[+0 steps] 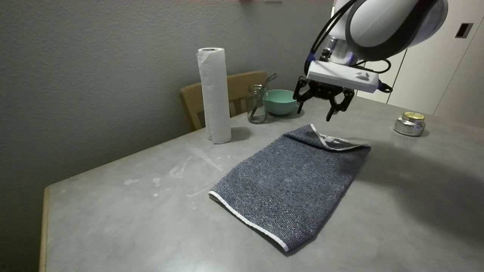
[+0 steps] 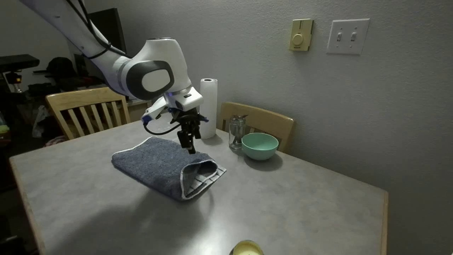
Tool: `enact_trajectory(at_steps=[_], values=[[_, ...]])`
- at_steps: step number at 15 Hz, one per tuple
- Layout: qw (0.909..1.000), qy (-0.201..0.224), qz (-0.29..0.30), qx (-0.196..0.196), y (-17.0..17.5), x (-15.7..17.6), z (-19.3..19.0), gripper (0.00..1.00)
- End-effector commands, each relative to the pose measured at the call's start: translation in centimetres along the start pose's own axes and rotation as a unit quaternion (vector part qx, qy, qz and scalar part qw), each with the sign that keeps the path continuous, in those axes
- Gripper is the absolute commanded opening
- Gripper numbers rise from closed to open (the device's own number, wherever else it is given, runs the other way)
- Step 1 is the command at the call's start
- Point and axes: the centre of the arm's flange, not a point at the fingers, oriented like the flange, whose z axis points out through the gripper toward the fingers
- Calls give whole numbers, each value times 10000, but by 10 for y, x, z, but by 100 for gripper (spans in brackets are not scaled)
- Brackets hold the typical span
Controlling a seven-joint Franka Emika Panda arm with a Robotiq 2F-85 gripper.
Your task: Unfold the towel
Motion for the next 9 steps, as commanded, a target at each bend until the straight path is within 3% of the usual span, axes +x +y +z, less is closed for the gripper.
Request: enact_trajectory(at_steps=[1, 5, 9], values=[[9992, -328, -219, 12, 2, -34, 28, 100], [9982, -459, -373, -78, 4, -48, 38, 100], [9984, -327, -444, -134, 12, -29, 34, 100]])
